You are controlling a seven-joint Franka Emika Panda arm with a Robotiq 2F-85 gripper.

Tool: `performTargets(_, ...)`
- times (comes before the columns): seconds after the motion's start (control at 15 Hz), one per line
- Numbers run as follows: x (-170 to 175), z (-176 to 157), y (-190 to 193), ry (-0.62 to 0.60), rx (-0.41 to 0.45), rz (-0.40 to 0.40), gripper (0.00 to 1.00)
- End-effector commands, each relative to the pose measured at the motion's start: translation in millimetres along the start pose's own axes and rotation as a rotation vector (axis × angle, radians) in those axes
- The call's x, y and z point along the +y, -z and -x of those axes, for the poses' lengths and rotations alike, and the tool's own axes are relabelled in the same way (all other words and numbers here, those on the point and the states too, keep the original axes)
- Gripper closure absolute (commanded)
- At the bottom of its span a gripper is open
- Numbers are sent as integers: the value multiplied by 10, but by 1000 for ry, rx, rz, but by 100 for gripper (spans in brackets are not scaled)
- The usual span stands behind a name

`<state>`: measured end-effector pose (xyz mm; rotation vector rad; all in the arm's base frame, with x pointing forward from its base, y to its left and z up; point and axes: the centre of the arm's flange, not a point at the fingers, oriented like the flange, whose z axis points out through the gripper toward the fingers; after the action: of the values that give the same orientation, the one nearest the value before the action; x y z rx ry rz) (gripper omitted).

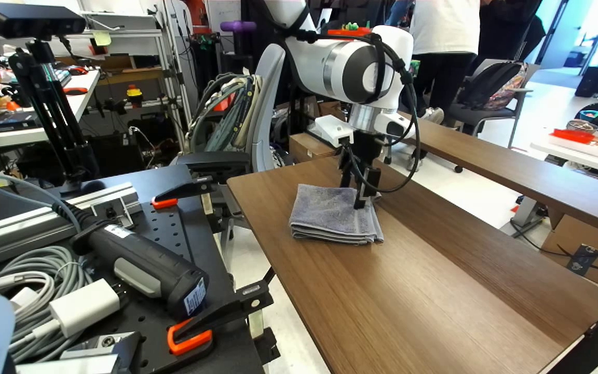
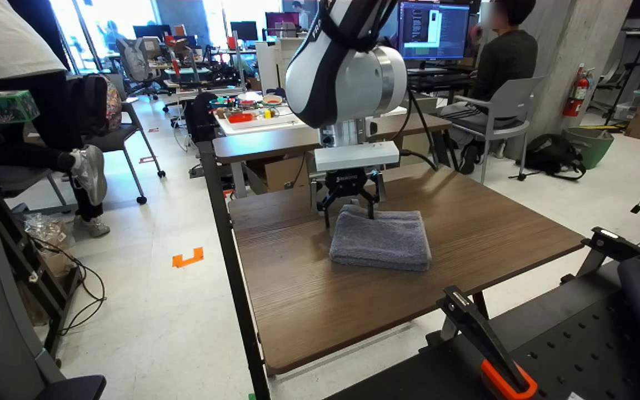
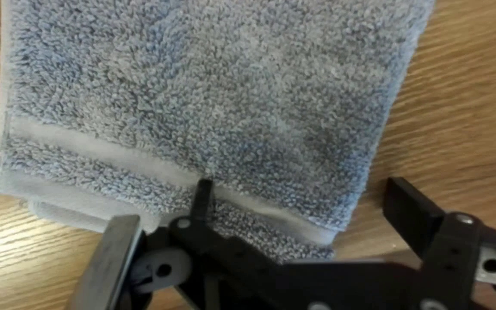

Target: Slide the grey towel to the left and to the right.

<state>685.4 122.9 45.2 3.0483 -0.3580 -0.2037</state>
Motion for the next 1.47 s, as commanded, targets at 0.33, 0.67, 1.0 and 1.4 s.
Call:
performTargets(0.33, -377, -305, 42, -36, 40, -28, 0)
performTargets(0.67, -306, -274, 279, -50, 88, -45, 0)
performTargets(1.0, -59, 84, 751, -35, 121, -46, 0)
performTargets(1.4, 199, 21, 733, -7, 62, 16, 0)
